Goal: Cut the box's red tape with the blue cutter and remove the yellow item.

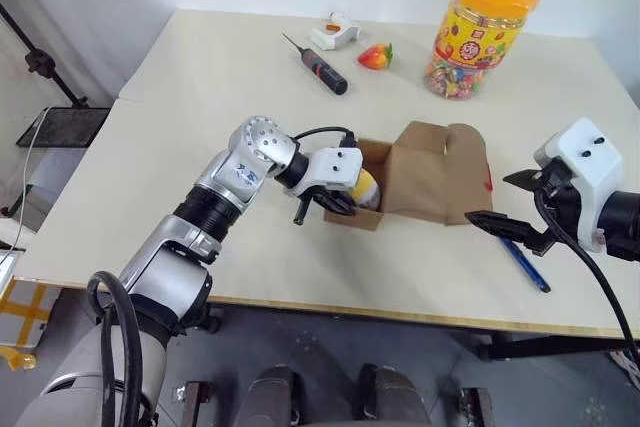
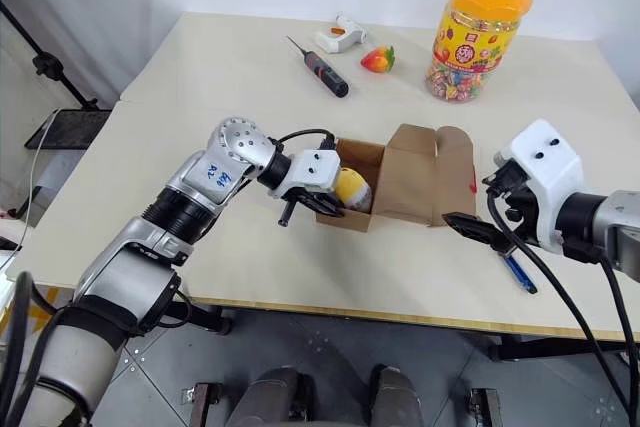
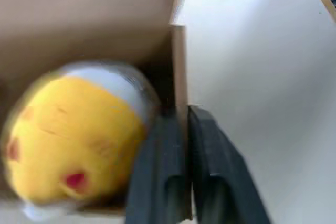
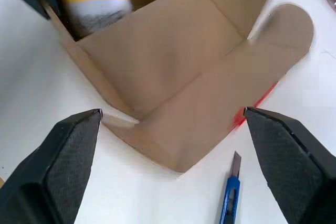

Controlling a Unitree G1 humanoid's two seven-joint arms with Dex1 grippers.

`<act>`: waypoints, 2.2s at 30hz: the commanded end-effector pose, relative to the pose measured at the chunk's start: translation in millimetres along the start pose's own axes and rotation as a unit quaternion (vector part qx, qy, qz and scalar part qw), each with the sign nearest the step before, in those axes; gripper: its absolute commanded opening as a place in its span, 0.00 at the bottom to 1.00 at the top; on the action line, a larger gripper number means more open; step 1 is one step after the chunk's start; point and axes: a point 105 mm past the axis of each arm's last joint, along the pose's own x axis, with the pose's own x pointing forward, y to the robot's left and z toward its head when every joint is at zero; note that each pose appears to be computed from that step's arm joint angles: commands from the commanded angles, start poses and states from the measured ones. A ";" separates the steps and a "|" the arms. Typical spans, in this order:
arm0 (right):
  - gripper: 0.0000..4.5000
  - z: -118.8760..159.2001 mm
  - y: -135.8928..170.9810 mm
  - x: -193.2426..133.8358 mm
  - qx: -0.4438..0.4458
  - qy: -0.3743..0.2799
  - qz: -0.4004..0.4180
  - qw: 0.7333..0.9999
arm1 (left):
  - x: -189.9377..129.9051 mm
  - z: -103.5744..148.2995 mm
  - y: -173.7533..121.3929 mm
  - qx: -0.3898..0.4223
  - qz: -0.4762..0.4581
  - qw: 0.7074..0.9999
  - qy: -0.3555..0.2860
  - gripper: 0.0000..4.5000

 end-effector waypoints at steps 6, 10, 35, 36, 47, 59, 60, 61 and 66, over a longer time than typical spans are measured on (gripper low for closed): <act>1.00 11.4 -4.8 -3.7 -0.020 -0.015 -0.004 1.000 | -35.1 46.8 22.8 -0.033 0.067 0.990 -0.122 0.00; 1.00 9.9 -6.1 -4.8 -0.021 -0.010 -0.006 1.000 | -47.9 54.7 14.4 -0.073 0.035 0.985 -0.151 0.18; 1.00 13.5 -5.3 3.6 -0.022 -0.020 0.004 1.000 | -32.2 102.9 53.7 -0.030 0.130 0.962 -0.237 0.93; 1.00 12.1 -5.1 3.8 -0.020 -0.019 0.002 1.000 | -21.1 100.7 56.9 -0.031 0.130 0.965 -0.225 0.93; 1.00 5.1 -0.8 1.5 -0.001 -0.020 -0.018 1.000 | 43.8 85.8 83.8 -0.038 0.219 0.967 -0.125 0.93; 1.00 3.8 -1.4 -0.7 0.004 -0.016 -0.029 0.999 | 36.6 5.7 66.1 -0.004 0.160 0.984 0.077 0.93; 1.00 4.3 -1.7 -0.4 0.003 -0.017 -0.028 0.999 | 34.2 0.7 63.8 -0.007 0.151 0.985 0.082 0.93; 1.00 5.0 -1.9 0.0 0.003 -0.017 -0.028 0.999 | 32.2 -4.1 61.2 -0.006 0.142 0.986 0.088 0.93; 1.00 8.6 -3.9 1.5 -0.003 -0.019 -0.022 1.000 | 17.9 -25.9 51.0 -0.017 0.111 0.988 0.107 0.93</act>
